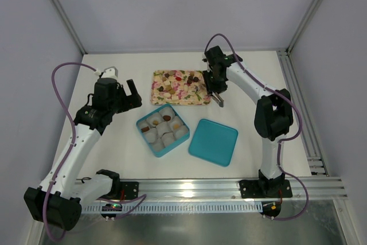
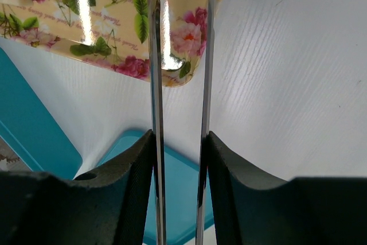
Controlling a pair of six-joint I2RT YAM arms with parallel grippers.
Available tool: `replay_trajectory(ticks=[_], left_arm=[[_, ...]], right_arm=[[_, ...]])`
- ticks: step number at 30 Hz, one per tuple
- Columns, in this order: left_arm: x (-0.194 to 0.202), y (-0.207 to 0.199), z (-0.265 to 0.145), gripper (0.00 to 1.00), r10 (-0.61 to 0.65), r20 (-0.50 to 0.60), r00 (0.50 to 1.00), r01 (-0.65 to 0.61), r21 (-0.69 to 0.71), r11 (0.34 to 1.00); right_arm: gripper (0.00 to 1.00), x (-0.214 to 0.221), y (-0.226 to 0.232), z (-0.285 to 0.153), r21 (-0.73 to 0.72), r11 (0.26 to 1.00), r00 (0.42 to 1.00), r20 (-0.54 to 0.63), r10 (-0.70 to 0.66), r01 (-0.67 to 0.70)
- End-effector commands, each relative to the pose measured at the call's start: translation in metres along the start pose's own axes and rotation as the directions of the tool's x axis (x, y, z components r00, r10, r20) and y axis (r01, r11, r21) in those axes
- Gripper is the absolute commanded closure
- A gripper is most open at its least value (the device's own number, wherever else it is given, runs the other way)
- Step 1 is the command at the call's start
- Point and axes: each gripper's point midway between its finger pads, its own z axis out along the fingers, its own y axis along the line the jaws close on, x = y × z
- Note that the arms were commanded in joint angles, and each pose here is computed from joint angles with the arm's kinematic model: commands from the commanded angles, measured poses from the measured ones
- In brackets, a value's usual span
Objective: Pack the chocolate
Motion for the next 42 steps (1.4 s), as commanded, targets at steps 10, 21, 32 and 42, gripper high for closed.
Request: replay_trajectory(ticks=[10,21,32,42], left_arm=[[-0.003,-0.002,0.000,0.00,0.011,0.015,1.000,-0.011,0.013,1.000],[-0.003,-0.002,-0.001,0.00,0.011,0.018,1.000,-0.011,0.014,1.000],[-0.004,-0.002,-0.002,0.00,0.012,0.021,1.000,-0.012,0.015,1.000],[-0.003,-0.002,-0.001,0.00,0.011,0.018,1.000,-0.011,0.014,1.000]], right_arm=[[0.58,-0.008,0.012,-0.033,-0.064,0.998,0.997,0.073,-0.017,0.022],[0.58,-0.008,0.012,-0.041,-0.057,0.998,0.996,0.088,-0.019,0.025],[0.57,-0.007,0.010,-0.044,-0.049,0.998,0.996,0.088,-0.024,0.028],[0.54,-0.007,0.009,-0.045,-0.046,0.999,0.996,0.089,-0.024,0.028]])
